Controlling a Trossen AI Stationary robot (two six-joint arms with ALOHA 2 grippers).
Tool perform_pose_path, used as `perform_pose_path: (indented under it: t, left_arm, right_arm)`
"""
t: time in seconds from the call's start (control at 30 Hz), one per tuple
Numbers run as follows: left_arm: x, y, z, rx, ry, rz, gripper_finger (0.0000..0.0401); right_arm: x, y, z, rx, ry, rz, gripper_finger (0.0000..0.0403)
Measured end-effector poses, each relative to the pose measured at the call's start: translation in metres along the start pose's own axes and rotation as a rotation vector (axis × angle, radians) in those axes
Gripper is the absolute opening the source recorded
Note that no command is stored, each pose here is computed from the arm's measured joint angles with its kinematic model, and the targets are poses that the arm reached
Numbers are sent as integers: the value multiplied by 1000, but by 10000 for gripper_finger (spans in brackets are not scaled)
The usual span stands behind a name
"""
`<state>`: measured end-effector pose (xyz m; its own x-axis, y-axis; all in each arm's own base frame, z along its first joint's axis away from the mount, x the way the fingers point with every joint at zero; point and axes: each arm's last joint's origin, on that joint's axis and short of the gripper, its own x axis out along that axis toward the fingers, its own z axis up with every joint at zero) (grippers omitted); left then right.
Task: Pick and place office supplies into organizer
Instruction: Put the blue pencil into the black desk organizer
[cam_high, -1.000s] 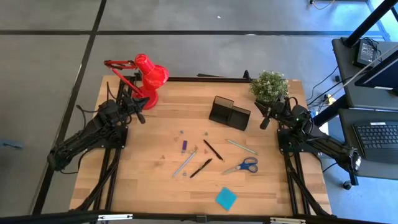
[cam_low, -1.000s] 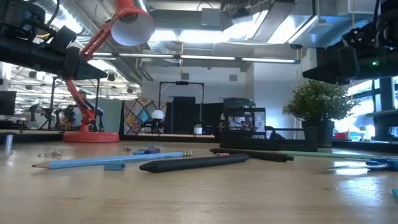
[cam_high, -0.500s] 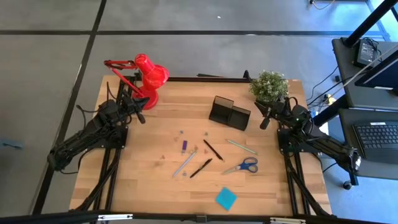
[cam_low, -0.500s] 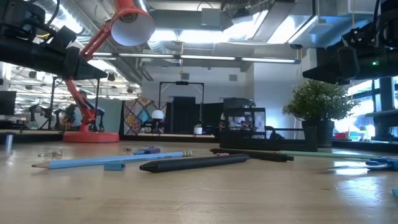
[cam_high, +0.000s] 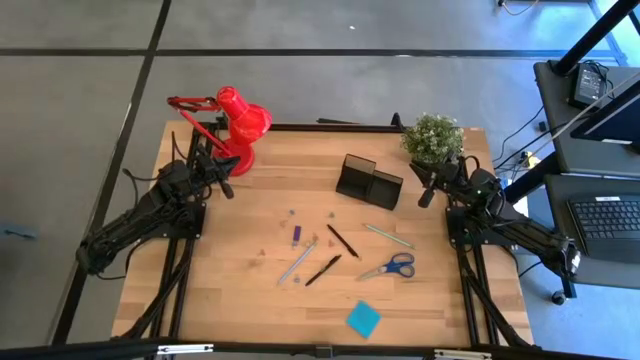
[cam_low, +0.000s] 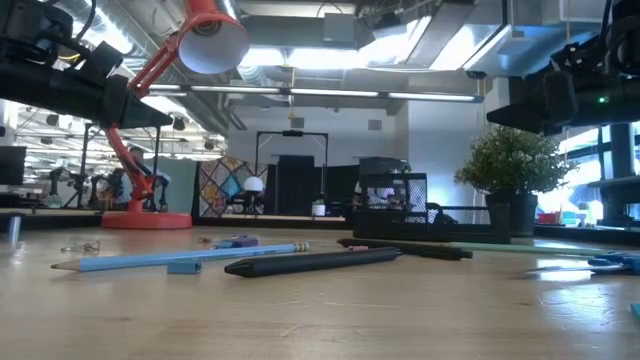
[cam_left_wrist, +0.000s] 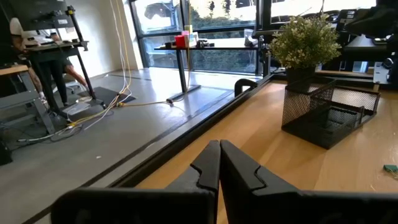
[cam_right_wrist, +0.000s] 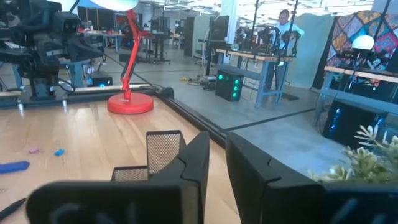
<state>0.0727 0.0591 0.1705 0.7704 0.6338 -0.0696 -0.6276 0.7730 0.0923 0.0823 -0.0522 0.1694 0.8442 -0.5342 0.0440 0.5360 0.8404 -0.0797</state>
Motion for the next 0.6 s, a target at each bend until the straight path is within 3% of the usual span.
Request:
perform_pose_path:
  t: [0.17, 0.4, 0.6]
  left_arm:
    - [0, 0, 0, 0, 0, 0, 4]
    - [0, 0, 0, 0, 0, 0, 4]
    - [0, 0, 0, 0, 0, 0, 4]
  right_arm:
    - [0, 0, 0, -1, -3, 0, 60]
    - [0, 0, -2, 153, 18, 1, 60]
    - [0, 1, -2, 183, 20, 28, 60]
